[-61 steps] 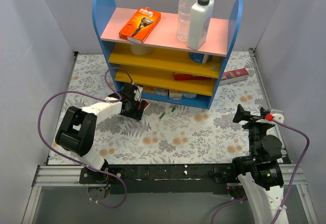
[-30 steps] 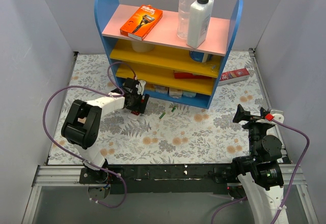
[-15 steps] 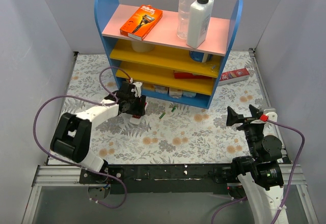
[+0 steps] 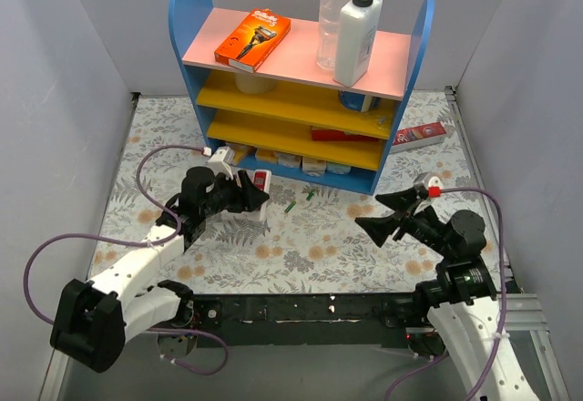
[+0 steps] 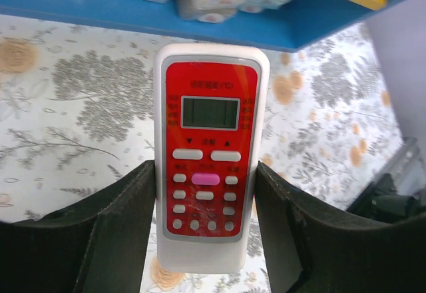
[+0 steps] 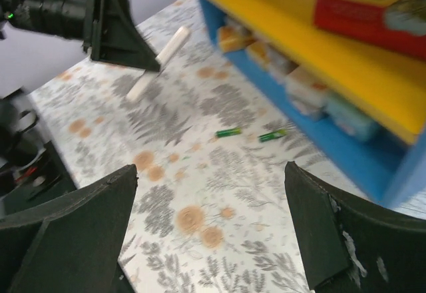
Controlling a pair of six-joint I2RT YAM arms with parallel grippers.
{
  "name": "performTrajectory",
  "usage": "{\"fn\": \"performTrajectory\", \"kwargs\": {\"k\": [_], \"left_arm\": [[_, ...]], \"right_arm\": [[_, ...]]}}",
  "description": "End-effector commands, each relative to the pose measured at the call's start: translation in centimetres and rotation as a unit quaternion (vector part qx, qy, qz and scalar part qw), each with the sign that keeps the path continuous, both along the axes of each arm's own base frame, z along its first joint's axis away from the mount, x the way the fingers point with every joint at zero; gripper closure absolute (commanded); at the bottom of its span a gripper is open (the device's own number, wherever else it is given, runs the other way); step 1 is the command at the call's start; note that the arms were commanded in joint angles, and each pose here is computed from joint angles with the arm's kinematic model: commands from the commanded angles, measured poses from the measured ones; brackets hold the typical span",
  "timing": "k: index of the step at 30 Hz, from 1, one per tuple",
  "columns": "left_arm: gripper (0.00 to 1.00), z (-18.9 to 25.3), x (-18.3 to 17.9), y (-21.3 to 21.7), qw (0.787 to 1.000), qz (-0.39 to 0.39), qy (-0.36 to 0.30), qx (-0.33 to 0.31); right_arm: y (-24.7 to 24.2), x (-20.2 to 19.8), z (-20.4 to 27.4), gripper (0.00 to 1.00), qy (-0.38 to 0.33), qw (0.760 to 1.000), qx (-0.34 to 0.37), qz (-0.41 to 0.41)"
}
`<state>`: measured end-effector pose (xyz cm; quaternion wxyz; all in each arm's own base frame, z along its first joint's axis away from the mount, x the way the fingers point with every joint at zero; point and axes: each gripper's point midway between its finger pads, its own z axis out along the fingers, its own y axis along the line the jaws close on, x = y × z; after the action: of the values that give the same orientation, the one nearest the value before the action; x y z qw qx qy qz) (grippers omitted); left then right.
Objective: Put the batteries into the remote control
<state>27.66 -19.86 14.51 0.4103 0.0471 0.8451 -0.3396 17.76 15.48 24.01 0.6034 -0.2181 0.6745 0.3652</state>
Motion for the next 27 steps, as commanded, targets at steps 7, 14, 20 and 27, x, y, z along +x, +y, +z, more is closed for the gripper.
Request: {"fn": "performTrajectory", "kwargs": {"k": [7,14,20,27], "left_arm": [[0.84,6.1,-5.7,-2.9,0.971,-0.074,-0.073,-0.214],[0.87,9.4,-8.6,-4.3,0.933,-0.112,-0.091,-0.329],[0.88,11.6,-9.8,-5.3,0.914,-0.131,-0.109,-0.367],[0.88,12.5,-10.9,-5.6,0.901,-0.14,-0.119,-0.394]], "right_arm": [[5.2,-3.1,-1.9,0.02,0.054,0.975,0.105,0.188],[8.2,-4.3,-0.7,0.02,0.037,0.964,0.149,0.216],[11.4,-5.3,0.8,0.02,0.035,0.953,0.177,0.243],[15.4,-6.6,2.4,0.02,0.031,0.939,0.187,0.288]]}}
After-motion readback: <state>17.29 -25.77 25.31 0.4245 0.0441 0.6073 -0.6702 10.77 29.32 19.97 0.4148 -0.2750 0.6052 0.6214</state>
